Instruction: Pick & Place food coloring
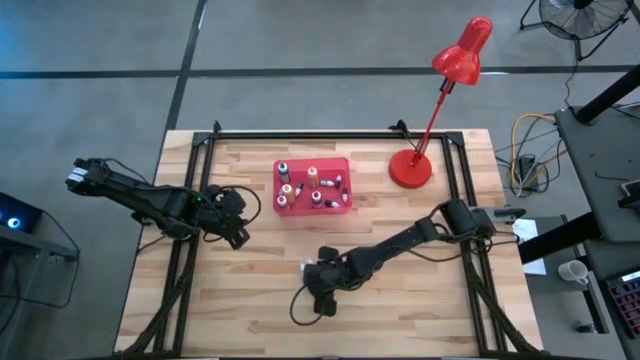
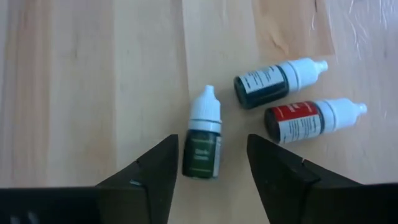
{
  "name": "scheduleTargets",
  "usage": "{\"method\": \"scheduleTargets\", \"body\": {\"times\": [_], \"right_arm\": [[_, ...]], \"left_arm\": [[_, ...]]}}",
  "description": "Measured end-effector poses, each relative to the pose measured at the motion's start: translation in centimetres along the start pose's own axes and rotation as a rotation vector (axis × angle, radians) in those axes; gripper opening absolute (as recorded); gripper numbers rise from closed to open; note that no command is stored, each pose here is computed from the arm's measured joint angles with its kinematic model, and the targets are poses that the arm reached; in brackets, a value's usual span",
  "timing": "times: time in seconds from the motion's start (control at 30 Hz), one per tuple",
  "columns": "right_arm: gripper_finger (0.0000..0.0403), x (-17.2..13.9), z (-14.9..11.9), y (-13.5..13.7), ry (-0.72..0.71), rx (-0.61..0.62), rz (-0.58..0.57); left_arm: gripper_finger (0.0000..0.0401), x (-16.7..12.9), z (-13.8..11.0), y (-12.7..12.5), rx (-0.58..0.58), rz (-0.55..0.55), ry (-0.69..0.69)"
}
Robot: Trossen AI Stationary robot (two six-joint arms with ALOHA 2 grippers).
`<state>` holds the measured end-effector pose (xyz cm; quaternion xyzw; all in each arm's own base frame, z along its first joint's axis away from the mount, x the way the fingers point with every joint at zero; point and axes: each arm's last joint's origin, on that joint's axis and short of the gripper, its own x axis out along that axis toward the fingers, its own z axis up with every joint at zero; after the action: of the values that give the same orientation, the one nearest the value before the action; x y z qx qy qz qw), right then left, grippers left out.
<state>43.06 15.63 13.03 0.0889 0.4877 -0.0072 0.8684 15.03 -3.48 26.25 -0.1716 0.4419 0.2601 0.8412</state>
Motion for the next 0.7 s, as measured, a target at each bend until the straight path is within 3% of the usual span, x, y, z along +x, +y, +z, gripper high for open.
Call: {"method": "scheduleTargets", "body": {"times": [0.33, 0.53, 0.6, 0.7], "right_arm": [[0.0089, 0.2, -0.3, -0.2, 0.008, 0.006, -0.010], [0.0047, -0.7, 0.2, -0.3, 0.009, 0.139, 0.019], [0.0044, -2.1, 0.8, -0.4, -0.032, 0.194, -0.036], [0.0042, -5.2, 1.6, -1.1, -0.144, 0.285, -0.239]], "left_arm": [[0.0122, 0.0, 0.0, 0.0, -0.001, 0.000, 0.001], [0.0122, 0.0, 0.0, 0.0, -0.001, 0.000, 0.001], [0.0122, 0.0, 0.0, 0.0, -0.001, 0.000, 0.001], [0.0122, 0.0, 0.0, 0.0, -0.003, -0.001, 0.001]]}}
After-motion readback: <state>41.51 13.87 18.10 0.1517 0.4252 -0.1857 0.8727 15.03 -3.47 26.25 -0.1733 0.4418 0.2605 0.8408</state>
